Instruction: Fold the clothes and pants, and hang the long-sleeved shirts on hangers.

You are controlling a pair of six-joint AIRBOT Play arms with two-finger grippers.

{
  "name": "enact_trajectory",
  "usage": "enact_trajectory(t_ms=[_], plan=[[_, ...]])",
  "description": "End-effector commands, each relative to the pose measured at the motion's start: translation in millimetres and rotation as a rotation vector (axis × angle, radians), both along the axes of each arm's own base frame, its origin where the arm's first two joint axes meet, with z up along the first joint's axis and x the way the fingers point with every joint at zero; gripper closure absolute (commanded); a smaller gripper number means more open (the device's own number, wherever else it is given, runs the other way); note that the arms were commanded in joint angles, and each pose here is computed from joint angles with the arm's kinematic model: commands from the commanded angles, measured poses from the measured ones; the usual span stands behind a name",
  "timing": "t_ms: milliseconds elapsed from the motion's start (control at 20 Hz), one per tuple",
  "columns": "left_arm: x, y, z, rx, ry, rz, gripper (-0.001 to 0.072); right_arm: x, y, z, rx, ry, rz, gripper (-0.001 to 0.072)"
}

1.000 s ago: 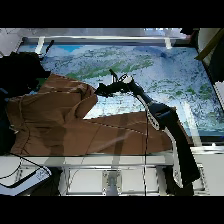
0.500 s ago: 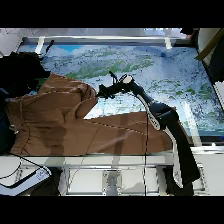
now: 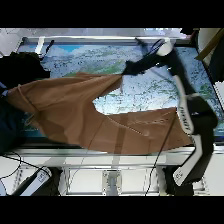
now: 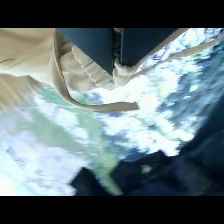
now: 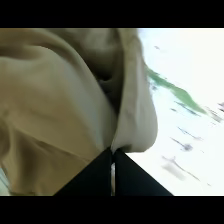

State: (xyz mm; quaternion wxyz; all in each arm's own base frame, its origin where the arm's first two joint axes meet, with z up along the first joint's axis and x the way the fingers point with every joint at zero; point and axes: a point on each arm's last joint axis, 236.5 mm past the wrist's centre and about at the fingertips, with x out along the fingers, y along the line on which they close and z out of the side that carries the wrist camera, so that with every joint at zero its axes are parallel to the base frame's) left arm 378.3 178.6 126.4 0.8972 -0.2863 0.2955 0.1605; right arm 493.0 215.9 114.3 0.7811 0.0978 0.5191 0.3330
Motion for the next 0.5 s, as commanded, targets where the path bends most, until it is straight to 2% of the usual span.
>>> enact_trajectory(t_ms=[0,100,150,250,350,450], plan=[[3,-26,17,0.002,-0.037,-0.054,0.0685,-73,-63,44,-0.242,0.011,0.021,0.0692],[-1,-30,12,-0.011,-0.011,-0.069,0.0685,-128,-56,17,-0.274,0.182,0.094,0.0689],[-3,-30,11,-0.013,0.001,-0.072,0.0685,-149,-51,-6,-0.287,0.265,0.123,0.0639],[-8,-26,14,0.002,0.0,-0.06,0.0685,-191,-31,-64,-0.276,0.436,0.186,0.0292],[-17,-12,24,0.055,-0.009,-0.025,0.0685,-234,-4,-105,-0.209,0.559,0.268,0.0265],[-28,4,36,0.098,-0.031,0.023,0.0685,-250,-7,-120,-0.232,0.599,0.294,0.0267]])
